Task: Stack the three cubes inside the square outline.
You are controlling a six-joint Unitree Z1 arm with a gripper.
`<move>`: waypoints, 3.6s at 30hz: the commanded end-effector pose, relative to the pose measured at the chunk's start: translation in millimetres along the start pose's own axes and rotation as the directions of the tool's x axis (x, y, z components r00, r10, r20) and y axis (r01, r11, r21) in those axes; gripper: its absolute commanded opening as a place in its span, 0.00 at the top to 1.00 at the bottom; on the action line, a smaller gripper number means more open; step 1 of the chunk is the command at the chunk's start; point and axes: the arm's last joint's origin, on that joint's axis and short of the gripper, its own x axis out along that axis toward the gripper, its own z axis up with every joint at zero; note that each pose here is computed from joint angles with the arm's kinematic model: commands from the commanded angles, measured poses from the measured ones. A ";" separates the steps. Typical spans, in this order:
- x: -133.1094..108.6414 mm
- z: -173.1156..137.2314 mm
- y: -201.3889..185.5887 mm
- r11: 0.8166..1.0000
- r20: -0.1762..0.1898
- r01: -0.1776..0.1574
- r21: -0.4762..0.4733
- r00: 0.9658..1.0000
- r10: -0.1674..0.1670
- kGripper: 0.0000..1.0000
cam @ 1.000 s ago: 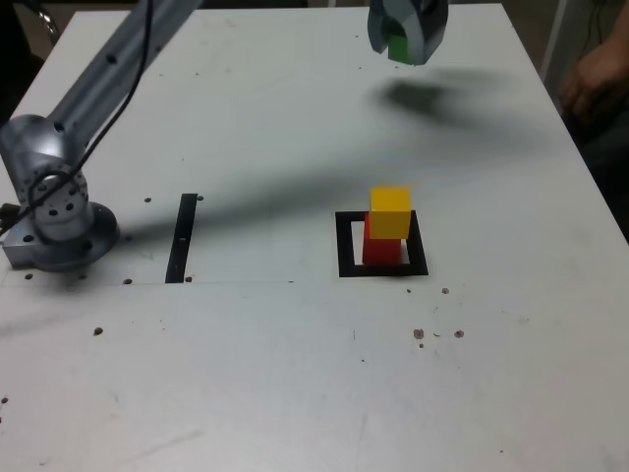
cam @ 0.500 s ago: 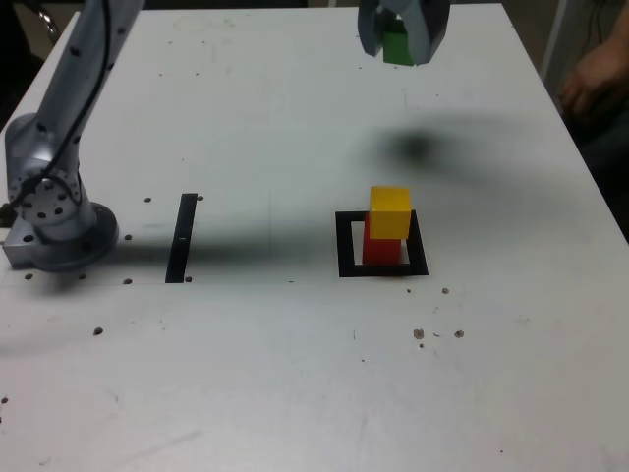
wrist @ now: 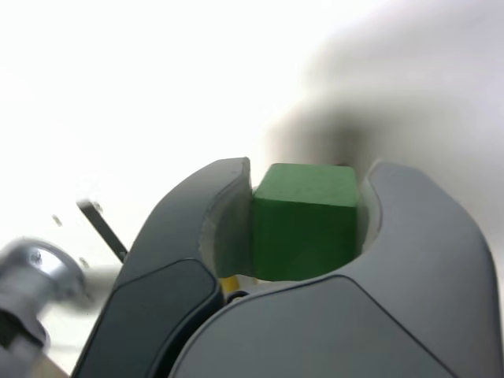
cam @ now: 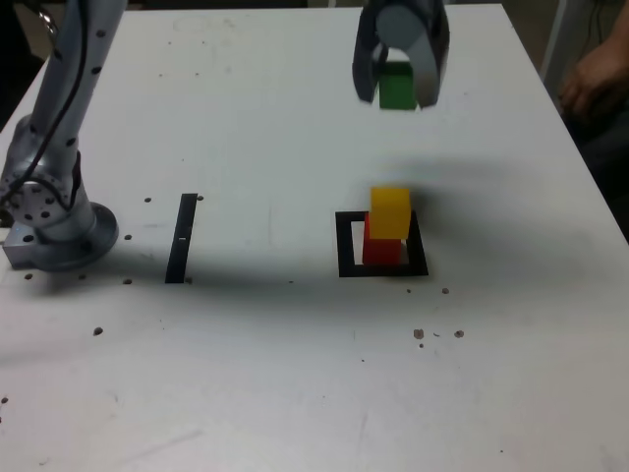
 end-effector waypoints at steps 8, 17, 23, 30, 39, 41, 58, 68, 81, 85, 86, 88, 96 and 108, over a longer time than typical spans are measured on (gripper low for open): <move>-3.9 1.2 -44.7 0.996 -0.010 0.040 -0.084 0.999 -0.040 0.70; -2.1 5.0 -77.9 0.992 -0.027 0.058 -0.115 0.998 -0.061 0.70; 0.1 7.9 -92.7 0.990 -0.034 0.068 -0.125 0.997 -0.073 0.70; 6.0 13.8 -95.7 0.988 -0.039 0.079 -0.131 0.996 -0.085 0.70; 15.5 22.5 -95.6 0.987 -0.046 0.091 -0.131 0.994 -0.098 0.70; 17.4 23.8 -95.5 0.987 -0.048 0.093 -0.132 0.994 -0.100 0.70; 29.7 26.3 -93.2 0.986 -0.046 0.103 -0.131 0.993 -0.110 0.01; 31.1 23.9 -93.0 0.986 -0.039 0.106 -0.131 0.993 -0.112 0.00; -1.6 -4.6 -94.4 0.990 0.060 0.053 -0.129 0.997 -0.046 0.00; -11.9 -12.8 -96.5 0.991 0.089 0.036 -0.129 0.996 -0.025 0.00; -13.8 -14.5 -97.0 0.991 0.093 0.033 -0.130 0.995 -0.021 0.00; -16.3 -17.3 -97.6 0.991 0.100 0.028 -0.131 0.995 -0.015 0.00; -16.7 -42.8 -102.2 0.991 0.081 0.025 -0.132 0.997 -0.014 0.00; 19.5 -127.9 -117.1 0.986 -0.076 0.047 -0.158 0.995 -0.059 0.00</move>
